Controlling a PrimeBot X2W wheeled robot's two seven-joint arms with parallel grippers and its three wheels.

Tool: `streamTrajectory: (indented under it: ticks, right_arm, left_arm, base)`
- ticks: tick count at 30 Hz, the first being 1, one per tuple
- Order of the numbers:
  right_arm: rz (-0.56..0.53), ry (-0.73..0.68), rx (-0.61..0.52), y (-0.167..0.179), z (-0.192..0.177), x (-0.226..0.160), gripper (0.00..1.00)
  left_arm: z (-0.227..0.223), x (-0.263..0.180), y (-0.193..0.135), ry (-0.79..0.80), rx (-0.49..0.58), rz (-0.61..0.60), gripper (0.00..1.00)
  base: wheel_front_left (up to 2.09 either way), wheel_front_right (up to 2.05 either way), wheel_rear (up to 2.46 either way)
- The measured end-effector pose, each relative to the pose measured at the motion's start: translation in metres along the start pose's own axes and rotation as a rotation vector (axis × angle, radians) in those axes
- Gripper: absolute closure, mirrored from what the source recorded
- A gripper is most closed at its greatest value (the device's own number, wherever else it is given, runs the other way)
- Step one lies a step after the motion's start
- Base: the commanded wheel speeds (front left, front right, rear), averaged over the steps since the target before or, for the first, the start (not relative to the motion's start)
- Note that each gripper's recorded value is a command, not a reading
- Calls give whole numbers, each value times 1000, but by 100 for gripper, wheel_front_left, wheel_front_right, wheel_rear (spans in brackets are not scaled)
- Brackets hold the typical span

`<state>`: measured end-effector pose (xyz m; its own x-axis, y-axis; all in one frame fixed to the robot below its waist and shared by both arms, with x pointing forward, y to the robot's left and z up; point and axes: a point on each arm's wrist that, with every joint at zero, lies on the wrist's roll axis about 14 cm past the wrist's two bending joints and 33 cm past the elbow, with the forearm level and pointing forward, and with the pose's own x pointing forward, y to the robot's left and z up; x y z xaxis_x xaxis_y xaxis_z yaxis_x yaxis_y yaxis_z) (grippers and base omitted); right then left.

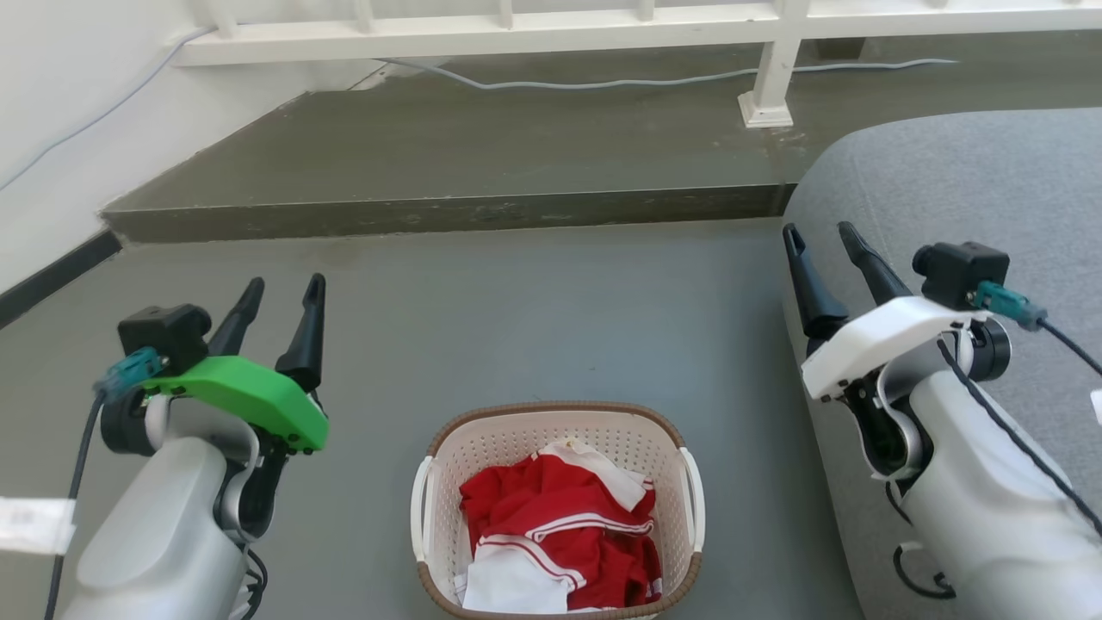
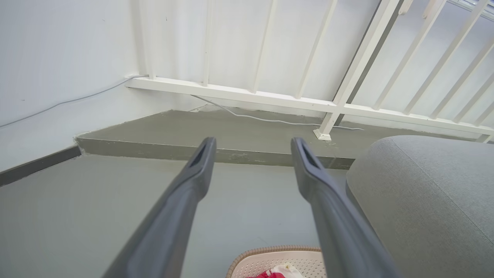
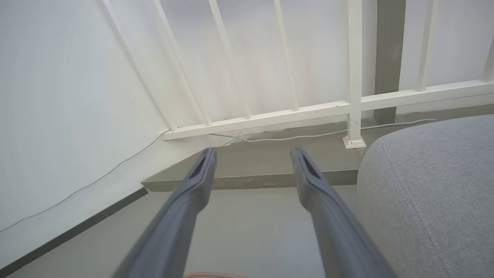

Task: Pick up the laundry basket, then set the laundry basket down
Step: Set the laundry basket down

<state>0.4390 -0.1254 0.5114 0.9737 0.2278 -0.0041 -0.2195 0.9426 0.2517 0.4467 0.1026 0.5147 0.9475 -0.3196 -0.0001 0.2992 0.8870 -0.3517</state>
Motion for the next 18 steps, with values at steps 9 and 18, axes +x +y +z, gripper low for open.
streamTrajectory:
  ticks: [9, 18]
  right_arm:
    - [14, -9, -7, 14, -11, -14, 0]
    - [-5, -38, -39, 11, -6, -22, 0]
  left_arm:
    - [10, -19, 11, -73, 0, 50, 0]
    - [6, -35, 14, -86, 12, 75, 0]
  base:
    - [0, 0, 0]
    - [0, 0, 0]
